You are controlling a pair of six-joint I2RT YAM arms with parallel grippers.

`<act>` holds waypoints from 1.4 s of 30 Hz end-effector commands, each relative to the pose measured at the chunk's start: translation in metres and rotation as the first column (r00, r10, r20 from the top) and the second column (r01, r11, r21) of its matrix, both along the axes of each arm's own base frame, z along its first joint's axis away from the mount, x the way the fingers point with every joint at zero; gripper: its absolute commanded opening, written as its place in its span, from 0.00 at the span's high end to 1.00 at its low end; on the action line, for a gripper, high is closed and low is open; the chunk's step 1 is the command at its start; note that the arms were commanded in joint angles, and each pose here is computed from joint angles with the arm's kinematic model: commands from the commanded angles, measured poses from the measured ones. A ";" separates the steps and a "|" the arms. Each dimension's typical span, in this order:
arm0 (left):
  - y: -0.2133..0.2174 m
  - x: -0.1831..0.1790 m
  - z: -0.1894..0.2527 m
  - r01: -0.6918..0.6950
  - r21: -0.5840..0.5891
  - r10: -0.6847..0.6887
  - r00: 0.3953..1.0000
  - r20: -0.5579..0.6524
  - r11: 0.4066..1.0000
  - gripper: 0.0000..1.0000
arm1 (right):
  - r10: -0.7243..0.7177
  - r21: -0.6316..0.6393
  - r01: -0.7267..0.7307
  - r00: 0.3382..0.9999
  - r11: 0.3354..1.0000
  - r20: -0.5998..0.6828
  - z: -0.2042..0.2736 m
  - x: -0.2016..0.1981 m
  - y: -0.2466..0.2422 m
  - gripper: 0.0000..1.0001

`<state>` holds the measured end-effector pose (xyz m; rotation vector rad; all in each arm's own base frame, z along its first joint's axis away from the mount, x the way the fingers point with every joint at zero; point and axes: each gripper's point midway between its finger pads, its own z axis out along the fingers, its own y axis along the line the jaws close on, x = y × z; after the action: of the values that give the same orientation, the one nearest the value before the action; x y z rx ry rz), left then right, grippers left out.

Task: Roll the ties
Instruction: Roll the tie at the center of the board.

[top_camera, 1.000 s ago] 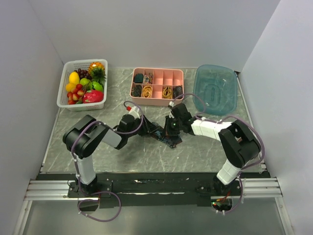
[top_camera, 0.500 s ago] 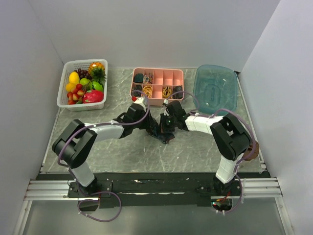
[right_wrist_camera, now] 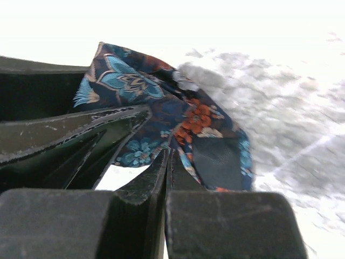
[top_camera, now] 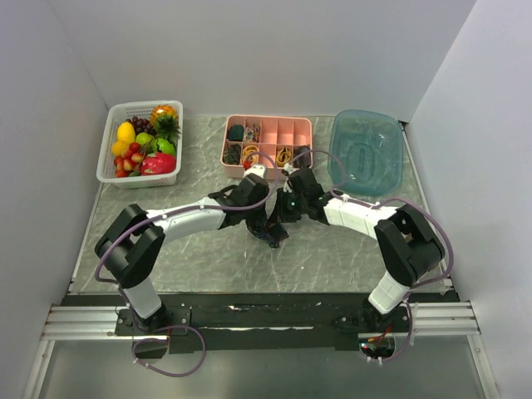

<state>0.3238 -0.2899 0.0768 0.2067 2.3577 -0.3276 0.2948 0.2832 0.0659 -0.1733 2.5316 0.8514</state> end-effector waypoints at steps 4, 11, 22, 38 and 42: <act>0.006 -0.007 -0.002 -0.033 0.204 0.019 0.998 0.066 0.978 0.77 | -0.026 -0.012 0.026 0.999 1.000 0.019 0.003 -0.003 -0.018 1.00; 0.008 -0.017 -0.012 -0.116 0.308 0.069 0.985 0.159 0.944 0.77 | -0.007 -0.009 0.007 1.000 1.000 -0.022 -0.016 -0.015 -0.020 1.00; -0.023 -0.034 -0.028 -0.127 0.412 0.037 0.975 0.220 0.902 0.66 | -0.008 -0.030 0.005 0.997 1.000 -0.082 -0.042 -0.024 -0.022 1.00; -0.053 -0.048 -0.013 -0.112 0.269 0.053 0.975 0.218 0.957 0.34 | -0.003 0.116 0.011 0.998 0.993 -0.067 -0.026 -0.029 -0.027 1.00; -0.058 -0.050 -0.006 -0.100 0.209 0.053 0.975 0.216 0.973 0.34 | -0.027 0.129 0.031 0.999 0.991 -0.030 -0.013 -0.025 -0.037 1.00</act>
<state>0.2831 -0.3231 0.0534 0.2827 2.1756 0.1944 0.2583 0.2448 0.0199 -0.0584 2.6175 0.9456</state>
